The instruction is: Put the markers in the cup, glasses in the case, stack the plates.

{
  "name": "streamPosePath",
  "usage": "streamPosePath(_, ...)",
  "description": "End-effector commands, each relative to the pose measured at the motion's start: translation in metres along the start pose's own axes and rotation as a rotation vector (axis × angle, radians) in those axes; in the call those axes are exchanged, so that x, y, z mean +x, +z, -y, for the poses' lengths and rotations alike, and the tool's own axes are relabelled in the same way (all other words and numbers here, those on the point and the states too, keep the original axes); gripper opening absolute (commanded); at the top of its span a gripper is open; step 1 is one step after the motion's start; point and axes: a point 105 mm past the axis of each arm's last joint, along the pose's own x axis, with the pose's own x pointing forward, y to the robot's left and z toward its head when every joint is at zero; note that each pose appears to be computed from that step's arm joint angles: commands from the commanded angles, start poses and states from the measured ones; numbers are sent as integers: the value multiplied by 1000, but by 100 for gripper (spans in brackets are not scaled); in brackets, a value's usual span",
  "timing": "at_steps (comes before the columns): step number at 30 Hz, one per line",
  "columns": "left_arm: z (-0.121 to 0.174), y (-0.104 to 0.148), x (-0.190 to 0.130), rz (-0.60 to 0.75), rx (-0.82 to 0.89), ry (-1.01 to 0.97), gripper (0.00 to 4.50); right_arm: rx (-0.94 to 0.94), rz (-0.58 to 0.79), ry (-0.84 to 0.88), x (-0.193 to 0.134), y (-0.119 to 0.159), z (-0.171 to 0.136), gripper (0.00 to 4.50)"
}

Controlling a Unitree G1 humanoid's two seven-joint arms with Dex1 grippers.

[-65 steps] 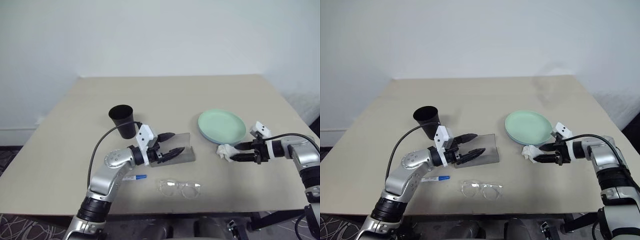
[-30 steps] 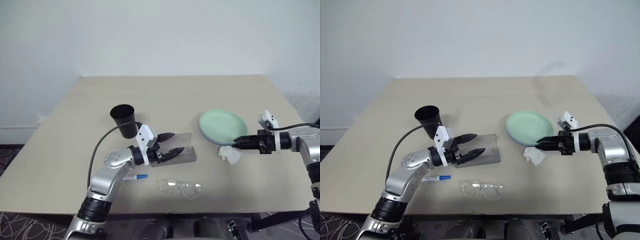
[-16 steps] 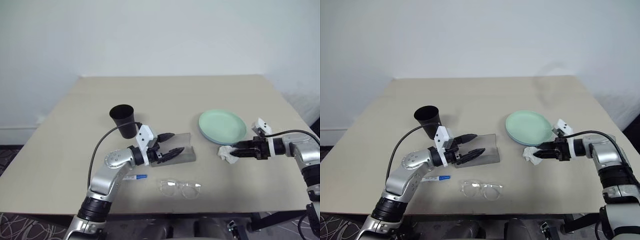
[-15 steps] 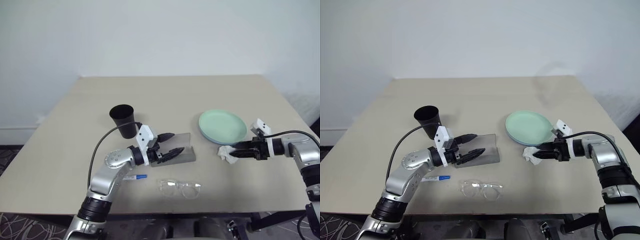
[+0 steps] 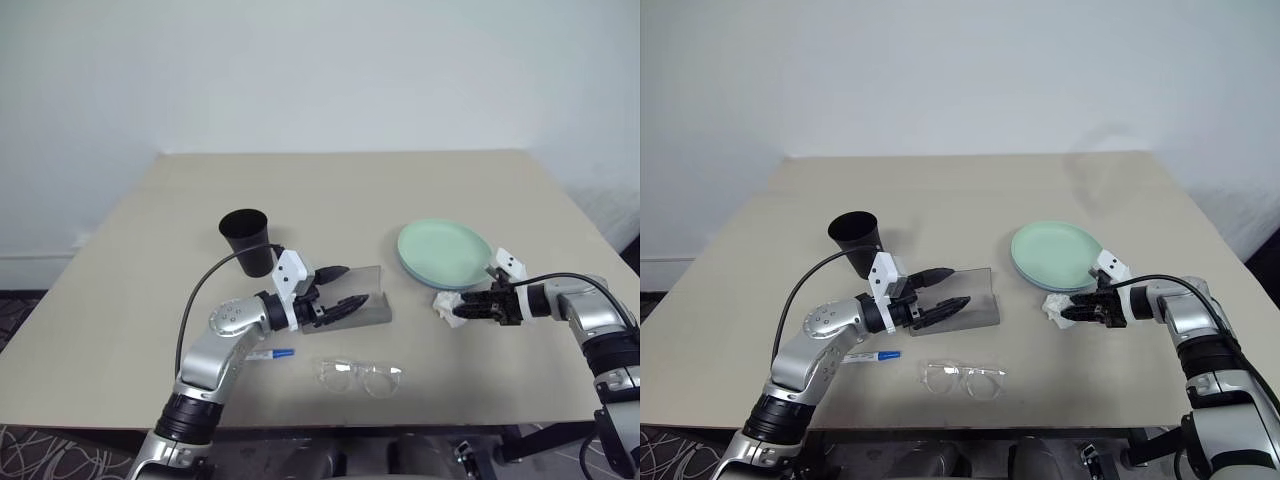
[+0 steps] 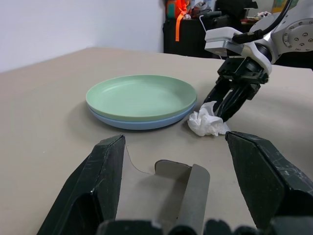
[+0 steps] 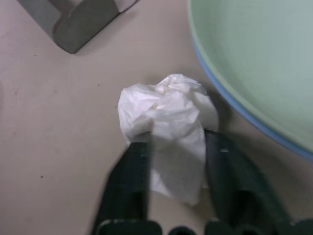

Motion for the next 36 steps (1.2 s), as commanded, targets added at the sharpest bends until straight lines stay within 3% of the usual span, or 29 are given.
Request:
streamPosePath(1,-2,14,1,34,49,-1,347,-44,54,39,-3,17,-5,32)
streamPosePath(2,-2,14,1,34,49,-1,347,-45,66,52,-4,19,-7,3)
streamPosePath(9,-4,14,0,35,51,1,347,-67,171,130,-16,44,-20,3)
streamPosePath(13,-4,14,0,35,52,0,347,-95,284,117,-28,73,-20,3)
streamPosePath(17,-3,14,1,35,51,-3,347,-85,360,-59,-32,98,6,3)
streamPosePath(23,-3,15,3,33,55,-9,347,-96,277,-334,-22,95,50,3)
streamPosePath(26,-4,15,3,27,60,-12,347,-112,230,-359,-17,88,57,63)
streamPosePath(35,-7,14,-3,8,70,-19,347,-165,182,-332,-15,80,56,366)
streamPosePath(36,-7,14,-4,1,71,-25,347,-175,196,-343,-18,82,57,366)
